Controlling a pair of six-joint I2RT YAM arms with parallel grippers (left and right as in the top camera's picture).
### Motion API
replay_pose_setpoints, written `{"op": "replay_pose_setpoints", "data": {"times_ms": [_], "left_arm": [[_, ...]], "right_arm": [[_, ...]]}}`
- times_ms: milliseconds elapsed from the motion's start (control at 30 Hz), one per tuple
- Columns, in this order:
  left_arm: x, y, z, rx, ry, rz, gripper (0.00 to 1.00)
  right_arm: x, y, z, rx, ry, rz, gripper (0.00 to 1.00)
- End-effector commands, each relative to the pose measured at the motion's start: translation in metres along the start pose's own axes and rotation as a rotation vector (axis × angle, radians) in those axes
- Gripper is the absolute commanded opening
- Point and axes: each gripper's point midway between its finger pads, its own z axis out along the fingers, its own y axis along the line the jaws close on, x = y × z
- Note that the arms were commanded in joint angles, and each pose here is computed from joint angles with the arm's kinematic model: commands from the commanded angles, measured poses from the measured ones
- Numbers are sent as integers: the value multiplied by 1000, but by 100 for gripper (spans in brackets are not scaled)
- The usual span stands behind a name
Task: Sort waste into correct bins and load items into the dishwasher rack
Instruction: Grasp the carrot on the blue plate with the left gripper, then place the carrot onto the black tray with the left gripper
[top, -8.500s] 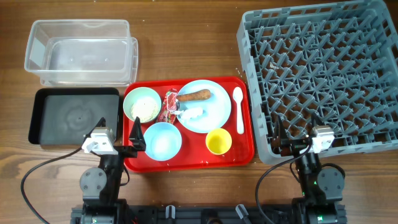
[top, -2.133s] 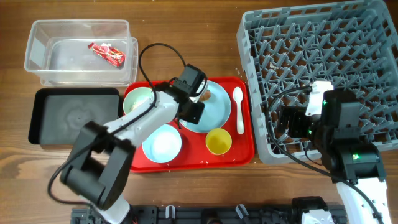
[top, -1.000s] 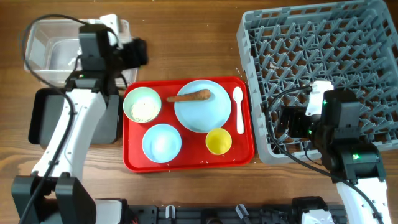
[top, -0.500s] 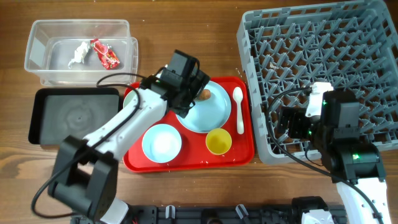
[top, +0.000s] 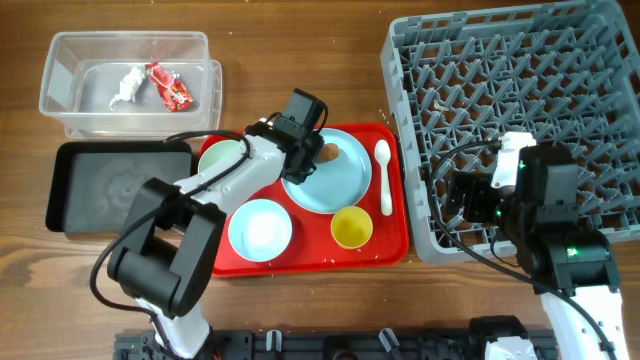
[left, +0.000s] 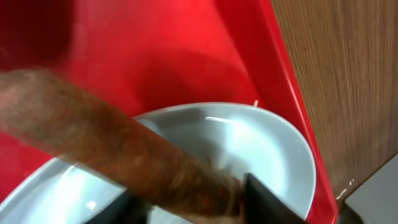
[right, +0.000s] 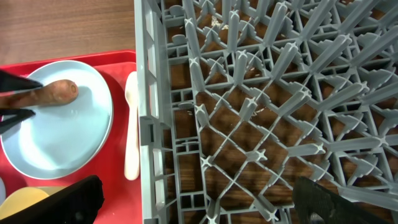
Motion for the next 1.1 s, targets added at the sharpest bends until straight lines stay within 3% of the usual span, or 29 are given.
{"op": "replay_pose_setpoints", "data": {"times_ms": [0, 167, 267, 367, 500, 700, 767, 833, 933, 1067], "left_arm": [[-4, 3, 5, -15, -31, 8, 33], [-4, 5, 5, -24, -30, 14, 30], [-4, 6, 4, -27, -30, 14, 17], [0, 5, 4, -22, -8, 22, 11], [0, -6, -12, 25, -7, 151, 4], [-10, -48, -84, 222, -102, 426, 4], [-23, -54, -119, 267, -188, 520, 4], [-47, -45, -144, 251, -263, 495, 4], [-112, -1, -178, 127, -389, 362, 4], [-191, 82, -194, -91, -440, 112, 4]], "right_arm": [[-9, 2, -5, -9, -24, 20, 100], [-8, 2, -5, -9, -23, 20, 100], [-8, 2, -5, -9, -23, 20, 100], [-8, 2, -5, -9, -22, 20, 100], [-9, 2, -5, -9, -24, 19, 100], [-9, 2, -5, -9, -24, 19, 100], [-9, 2, -5, -9, -24, 19, 100], [-9, 2, -5, -9, -24, 19, 100], [-9, 2, -5, -9, -25, 19, 100], [-9, 2, -5, -9, -25, 19, 100]]}}
